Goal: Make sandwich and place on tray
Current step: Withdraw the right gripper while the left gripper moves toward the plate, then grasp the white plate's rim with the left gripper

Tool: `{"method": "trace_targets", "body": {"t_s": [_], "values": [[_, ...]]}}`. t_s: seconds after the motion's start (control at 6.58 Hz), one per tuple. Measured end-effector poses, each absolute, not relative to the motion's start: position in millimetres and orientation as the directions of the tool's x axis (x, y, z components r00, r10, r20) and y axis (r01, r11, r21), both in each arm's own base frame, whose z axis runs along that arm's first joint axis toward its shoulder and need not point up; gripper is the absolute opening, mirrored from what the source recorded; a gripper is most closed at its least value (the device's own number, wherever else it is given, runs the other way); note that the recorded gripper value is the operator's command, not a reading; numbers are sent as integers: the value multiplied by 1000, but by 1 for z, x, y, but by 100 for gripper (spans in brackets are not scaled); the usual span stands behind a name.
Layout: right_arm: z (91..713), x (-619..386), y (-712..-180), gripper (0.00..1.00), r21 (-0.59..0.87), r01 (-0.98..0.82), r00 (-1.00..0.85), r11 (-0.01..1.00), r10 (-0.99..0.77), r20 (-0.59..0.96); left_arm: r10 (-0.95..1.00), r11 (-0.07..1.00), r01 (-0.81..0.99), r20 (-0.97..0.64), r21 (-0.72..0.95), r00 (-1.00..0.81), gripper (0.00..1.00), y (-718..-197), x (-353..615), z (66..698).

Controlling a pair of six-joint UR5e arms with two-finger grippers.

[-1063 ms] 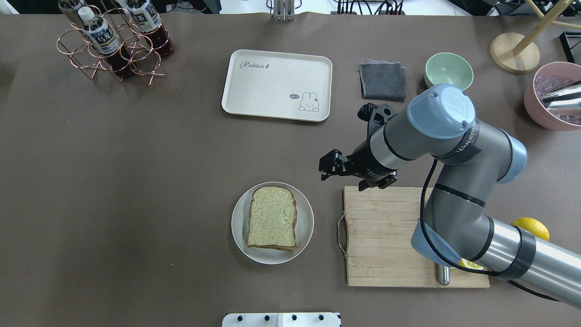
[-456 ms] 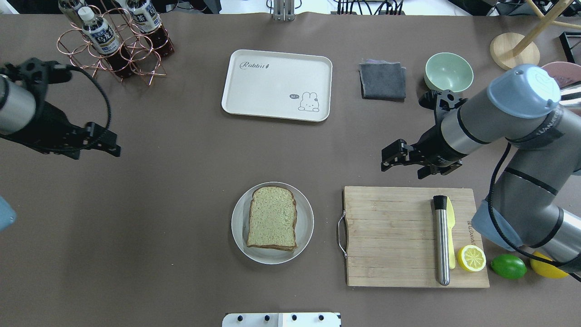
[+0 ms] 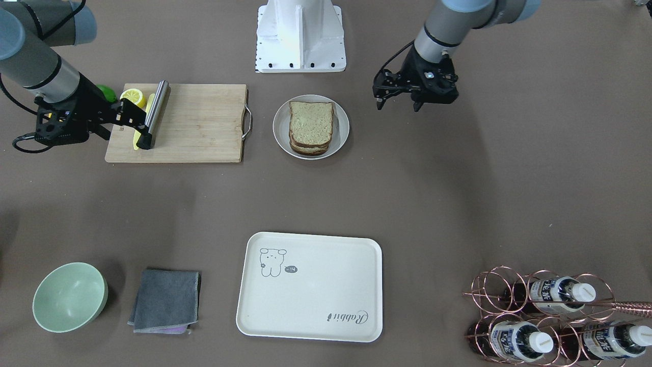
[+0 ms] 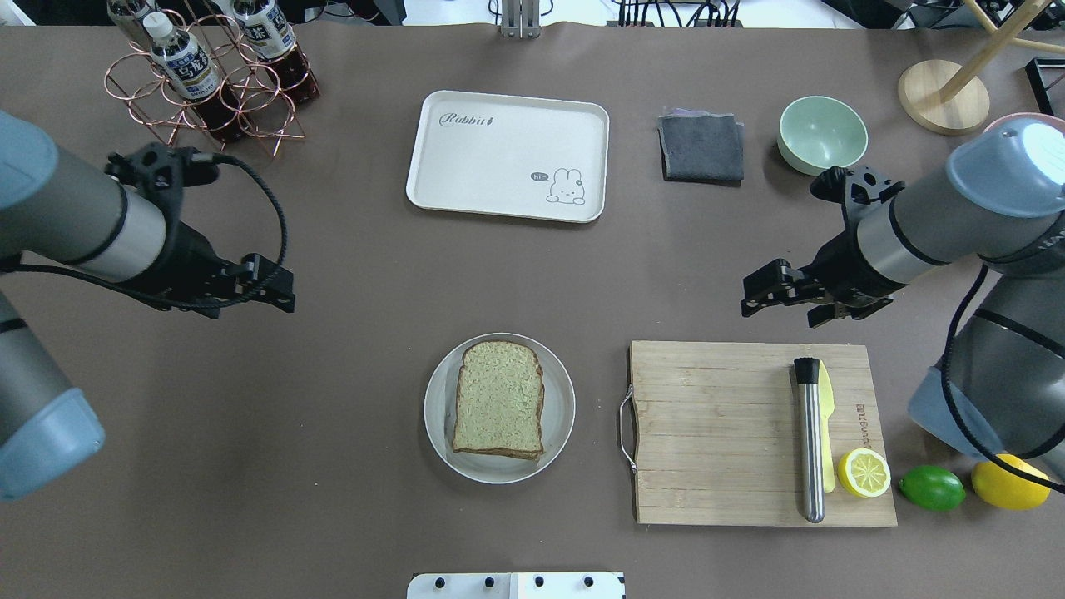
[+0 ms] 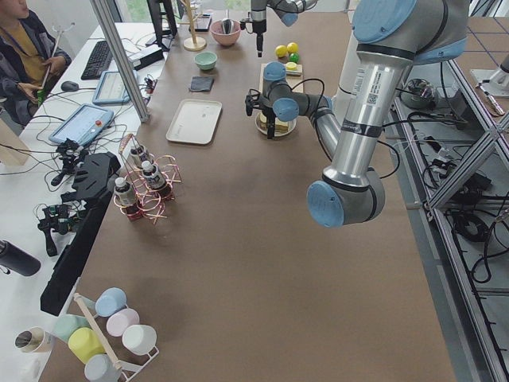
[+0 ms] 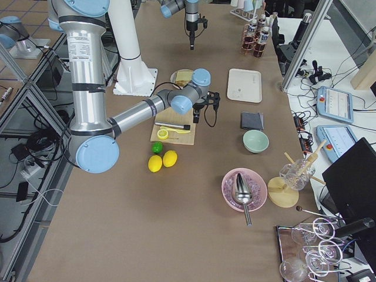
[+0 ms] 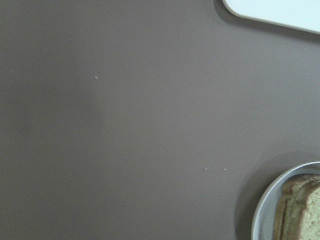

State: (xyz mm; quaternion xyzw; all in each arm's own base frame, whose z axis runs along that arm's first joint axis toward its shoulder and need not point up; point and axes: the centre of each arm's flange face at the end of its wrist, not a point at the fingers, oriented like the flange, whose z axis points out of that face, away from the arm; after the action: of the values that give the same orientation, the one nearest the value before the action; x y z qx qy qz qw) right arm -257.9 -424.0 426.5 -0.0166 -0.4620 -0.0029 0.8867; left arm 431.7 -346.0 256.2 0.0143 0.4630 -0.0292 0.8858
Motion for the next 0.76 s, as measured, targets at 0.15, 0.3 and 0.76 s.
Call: {"method": "trace_targets", "body": {"t_s": [0.15, 0.3, 0.76], "values": [[448, -230, -422, 99, -5, 36, 585, 999, -17, 811, -31, 998, 66, -821, 8, 570, 94, -327, 467, 247], [466, -207, -417, 99, 15, 50, 594, 999, -41, 803, -21, 998, 66, -821, 20, 570, 93, -322, 490, 248], [487, -184, -405, 99, 28, 66, 609, 997, -62, 791, 36, 993, 70, -820, 92, 572, 78, -324, 523, 269]]}}
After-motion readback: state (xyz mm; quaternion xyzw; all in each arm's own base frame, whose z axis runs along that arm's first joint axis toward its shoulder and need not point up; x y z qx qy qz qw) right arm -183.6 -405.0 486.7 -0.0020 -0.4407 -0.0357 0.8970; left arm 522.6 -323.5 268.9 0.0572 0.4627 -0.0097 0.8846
